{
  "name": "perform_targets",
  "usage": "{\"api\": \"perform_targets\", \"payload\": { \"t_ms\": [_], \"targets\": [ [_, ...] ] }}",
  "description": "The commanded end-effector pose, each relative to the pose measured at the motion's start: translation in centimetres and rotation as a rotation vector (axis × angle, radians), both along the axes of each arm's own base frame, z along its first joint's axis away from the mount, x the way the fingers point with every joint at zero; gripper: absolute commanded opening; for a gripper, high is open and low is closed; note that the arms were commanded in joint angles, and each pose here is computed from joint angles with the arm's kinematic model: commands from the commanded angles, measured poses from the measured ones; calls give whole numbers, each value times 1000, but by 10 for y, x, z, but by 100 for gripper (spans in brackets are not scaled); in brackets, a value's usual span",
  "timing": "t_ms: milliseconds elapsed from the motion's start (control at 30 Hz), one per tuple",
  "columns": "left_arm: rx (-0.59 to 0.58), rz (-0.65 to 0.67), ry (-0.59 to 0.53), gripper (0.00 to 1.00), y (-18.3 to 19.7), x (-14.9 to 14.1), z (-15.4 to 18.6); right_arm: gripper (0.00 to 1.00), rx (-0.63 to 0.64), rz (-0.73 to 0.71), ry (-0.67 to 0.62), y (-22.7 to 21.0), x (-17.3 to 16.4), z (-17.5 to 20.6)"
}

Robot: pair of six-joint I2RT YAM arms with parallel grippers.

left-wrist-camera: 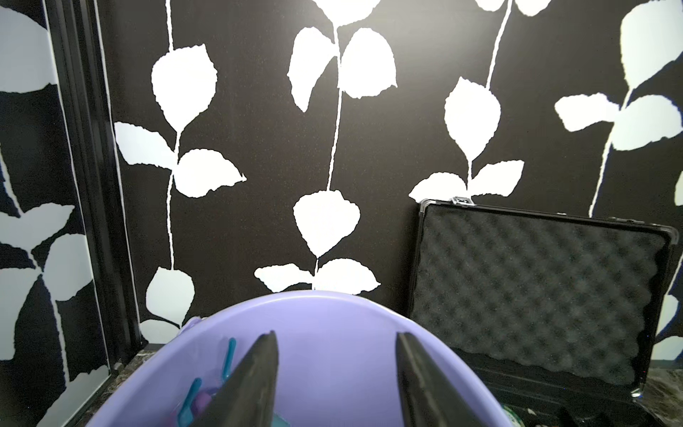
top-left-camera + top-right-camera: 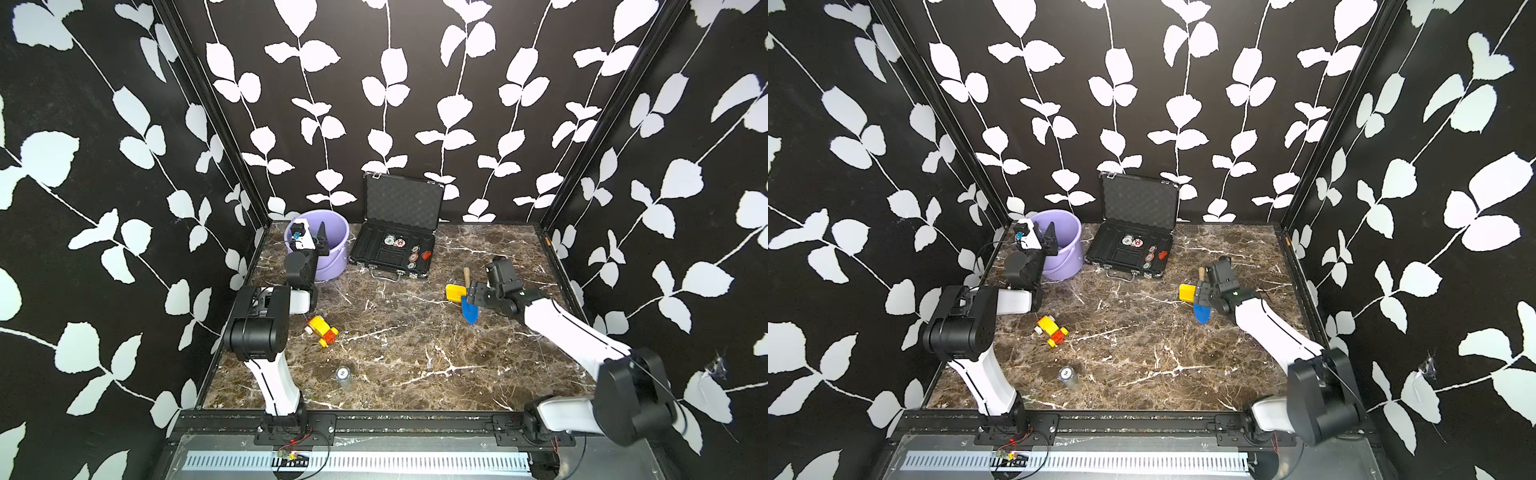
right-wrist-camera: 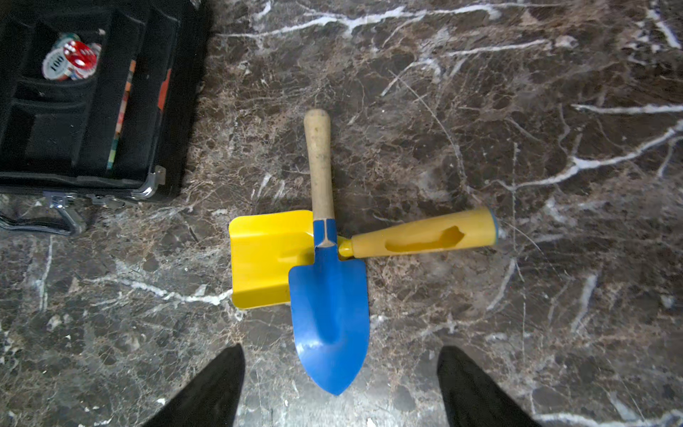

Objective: Organize the gardening tools
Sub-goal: Place the gardening tool in the container, then pick up the gardening tool from the center of the board.

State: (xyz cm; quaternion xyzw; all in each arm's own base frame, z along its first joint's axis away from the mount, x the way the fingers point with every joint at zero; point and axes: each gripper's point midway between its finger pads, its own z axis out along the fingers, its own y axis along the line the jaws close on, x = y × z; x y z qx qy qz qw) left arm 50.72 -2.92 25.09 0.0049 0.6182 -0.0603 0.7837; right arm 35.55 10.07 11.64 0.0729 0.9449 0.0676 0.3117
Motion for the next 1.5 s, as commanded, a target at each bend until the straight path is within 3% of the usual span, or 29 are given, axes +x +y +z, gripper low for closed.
{"api": "perform_targets", "payload": {
  "t_ms": [0, 133, 267, 533, 800, 1133, 1267, 1467],
  "targets": [
    [-9, 9, -28, 65, 5, -11, 25, 78, -17, 54, 40, 5, 16, -4],
    [-16, 3, -10, 88, 4, -16, 35, 73, -38, 58, 106, 6, 39, -18],
    [-23, -11, 16, 98, 2, -21, 40, 68, -23, 73, 168, 9, 57, -30],
    [-88, -9, 96, 99, 5, -36, 48, 61, -55, 78, 219, 10, 84, -44],
    [-145, -91, 268, 99, -8, -55, 59, 53, -82, 90, 249, 11, 105, -68],
    [-242, -296, 382, 99, -41, -94, 58, 46, -141, 81, 281, 4, 124, -89],
    [-270, -330, 399, 99, -46, -108, 51, 39, -143, 86, 288, 5, 129, -94],
    [-296, -372, 425, 99, -52, -124, 43, 19, -137, 86, 284, 6, 134, -93]
  ]
}}
